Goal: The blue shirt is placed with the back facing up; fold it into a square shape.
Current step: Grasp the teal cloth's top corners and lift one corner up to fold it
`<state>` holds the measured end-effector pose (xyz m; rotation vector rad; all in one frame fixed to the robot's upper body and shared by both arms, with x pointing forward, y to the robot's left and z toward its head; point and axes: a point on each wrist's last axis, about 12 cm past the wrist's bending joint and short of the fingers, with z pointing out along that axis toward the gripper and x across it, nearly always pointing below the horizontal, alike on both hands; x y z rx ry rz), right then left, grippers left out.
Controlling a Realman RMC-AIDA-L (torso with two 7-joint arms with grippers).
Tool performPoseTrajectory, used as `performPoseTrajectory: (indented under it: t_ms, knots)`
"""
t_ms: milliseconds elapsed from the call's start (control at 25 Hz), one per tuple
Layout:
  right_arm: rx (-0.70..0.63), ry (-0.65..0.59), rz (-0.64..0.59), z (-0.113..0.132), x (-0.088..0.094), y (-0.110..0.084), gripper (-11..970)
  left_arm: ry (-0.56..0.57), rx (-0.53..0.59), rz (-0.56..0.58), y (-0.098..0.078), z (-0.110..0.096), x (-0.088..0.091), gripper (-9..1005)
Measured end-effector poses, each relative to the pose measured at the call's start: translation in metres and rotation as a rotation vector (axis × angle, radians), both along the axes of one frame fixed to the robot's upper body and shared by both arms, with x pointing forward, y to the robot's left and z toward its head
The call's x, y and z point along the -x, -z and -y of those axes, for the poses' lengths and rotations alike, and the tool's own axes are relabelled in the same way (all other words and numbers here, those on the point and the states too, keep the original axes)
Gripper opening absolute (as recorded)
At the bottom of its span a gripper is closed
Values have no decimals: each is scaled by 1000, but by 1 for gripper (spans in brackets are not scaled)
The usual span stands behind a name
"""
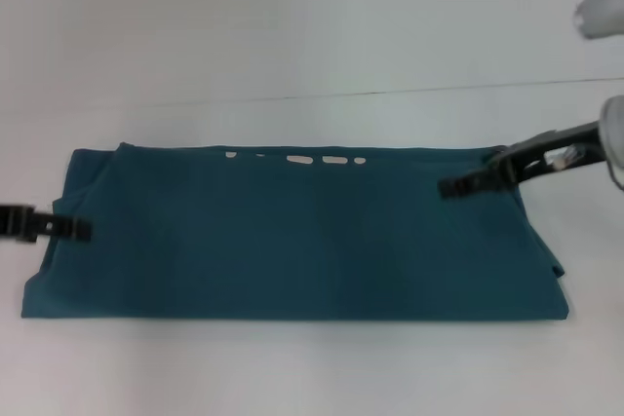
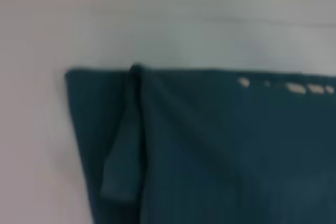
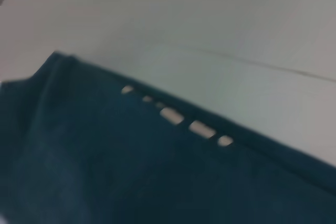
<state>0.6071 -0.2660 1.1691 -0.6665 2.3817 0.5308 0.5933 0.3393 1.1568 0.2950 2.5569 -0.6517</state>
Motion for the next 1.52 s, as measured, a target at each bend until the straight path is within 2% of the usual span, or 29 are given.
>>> performPoseTrajectory:
  t_ms: [40, 80, 240, 480, 640, 920, 1520]
  knots:
    - [42, -76, -17, -11, 3, 1, 931, -2, -4, -20, 3, -2, 4, 936]
    - [42, -76, -17, -11, 3, 1, 931, -3, -7, -38, 5, -3, 7, 936]
    - [91, -204, -33, -32, 8, 1, 930, -10, -10, -62, 14, -6, 17, 937]
    - [123, -299, -36, -51, 9, -3, 929, -36, -26, -34, 27, -10, 31, 937]
    - [138, -329, -36, -58, 9, -3, 928, -66, -27, -33, 36, -11, 37, 936]
    - [139, -342, -33, -63, 9, -3, 927, -130, -38, 5, 46, -9, 35, 936]
    - [147, -398, -21, -67, 12, -1, 925, -196, -58, -11, 56, -10, 37, 937]
